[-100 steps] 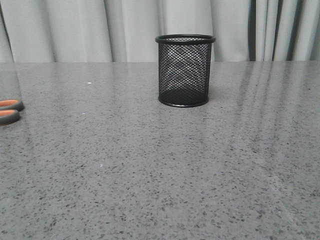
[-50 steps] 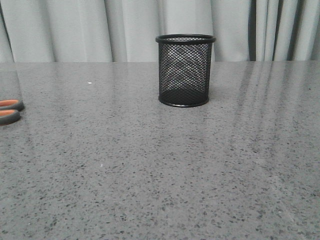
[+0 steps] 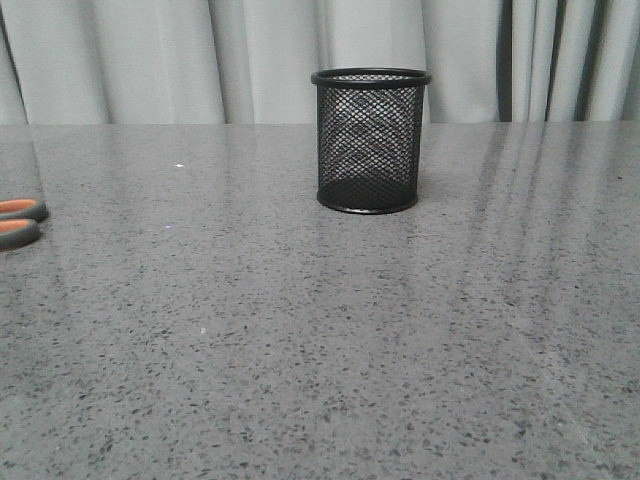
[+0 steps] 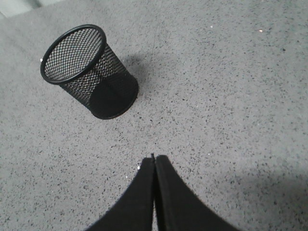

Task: Put scissors into bucket

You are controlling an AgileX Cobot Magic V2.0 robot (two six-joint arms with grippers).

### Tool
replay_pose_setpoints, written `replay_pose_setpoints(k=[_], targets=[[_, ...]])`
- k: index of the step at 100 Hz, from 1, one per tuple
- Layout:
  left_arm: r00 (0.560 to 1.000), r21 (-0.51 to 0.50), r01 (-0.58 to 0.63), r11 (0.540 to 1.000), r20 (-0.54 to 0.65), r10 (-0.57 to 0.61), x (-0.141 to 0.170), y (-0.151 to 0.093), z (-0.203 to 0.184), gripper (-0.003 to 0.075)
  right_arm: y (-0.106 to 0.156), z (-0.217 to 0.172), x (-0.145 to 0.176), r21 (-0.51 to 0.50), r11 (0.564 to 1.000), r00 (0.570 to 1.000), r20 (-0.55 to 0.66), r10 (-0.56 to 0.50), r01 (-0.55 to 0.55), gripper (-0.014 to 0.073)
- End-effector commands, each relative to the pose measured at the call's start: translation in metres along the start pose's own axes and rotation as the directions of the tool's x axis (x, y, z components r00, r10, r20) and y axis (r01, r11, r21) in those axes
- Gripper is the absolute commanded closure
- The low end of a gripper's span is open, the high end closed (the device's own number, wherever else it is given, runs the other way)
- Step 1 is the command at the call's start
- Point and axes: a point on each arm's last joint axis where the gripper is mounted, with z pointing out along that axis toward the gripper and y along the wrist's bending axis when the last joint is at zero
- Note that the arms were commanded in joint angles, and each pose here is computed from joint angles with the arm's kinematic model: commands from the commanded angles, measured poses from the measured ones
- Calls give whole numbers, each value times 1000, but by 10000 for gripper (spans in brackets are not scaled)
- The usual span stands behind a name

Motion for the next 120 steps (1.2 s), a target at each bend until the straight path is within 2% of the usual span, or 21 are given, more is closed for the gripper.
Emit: replay_pose_setpoints(k=[1,12,19,26,29,36,43,48,55,74,86,104,114,120], targets=[[998,-12,2,1000,56,-1,-20,2,3,741,5,-2,-20,-6,999,998,51,-45,45,640],[1000,-22,-16,1000,11,17,-24,5,15,741,7,0,-25,-11,999,998,38,-49,49,632],[998,-21,-49,999,-29,49,-23,7,24,740,7,0,-28,-12,999,998,40,-50,50,572],[995,-17,-69,997,-68,68,-22,9,33,723,8,0,-29,-14,998,998,39,-54,54,449],[994,-16,-72,997,-81,71,-21,9,37,703,8,-1,-29,-14,998,998,40,-54,55,371],[992,-13,-75,997,-105,73,-20,11,43,622,8,-1,-29,-14,998,998,40,-54,55,221],[990,-11,-73,997,-124,71,-20,11,47,510,8,-1,-28,-16,998,998,31,-54,55,144],[989,-11,-72,997,-127,70,-19,12,48,412,8,-1,-28,-17,998,998,27,-54,55,137],[987,-5,-79,997,-143,77,-20,11,49,325,8,-1,-28,-17,998,998,27,-54,55,137],[962,47,-170,984,-207,176,-35,9,50,322,8,-1,-28,-17,998,998,29,-54,55,137],[917,100,-231,968,-310,251,-47,10,57,322,8,-1,-29,-16,998,998,32,-54,55,137],[807,115,-334,936,-479,347,-60,23,77,322,8,-1,-29,-16,998,998,32,-54,55,137],[706,193,-453,870,-518,483,-64,29,93,321,8,-1,-29,-16,998,998,33,-55,55,137],[639,261,-528,808,-505,580,-65,31,101,321,8,-1,-29,-16,998,998,33,-56,57,137]])
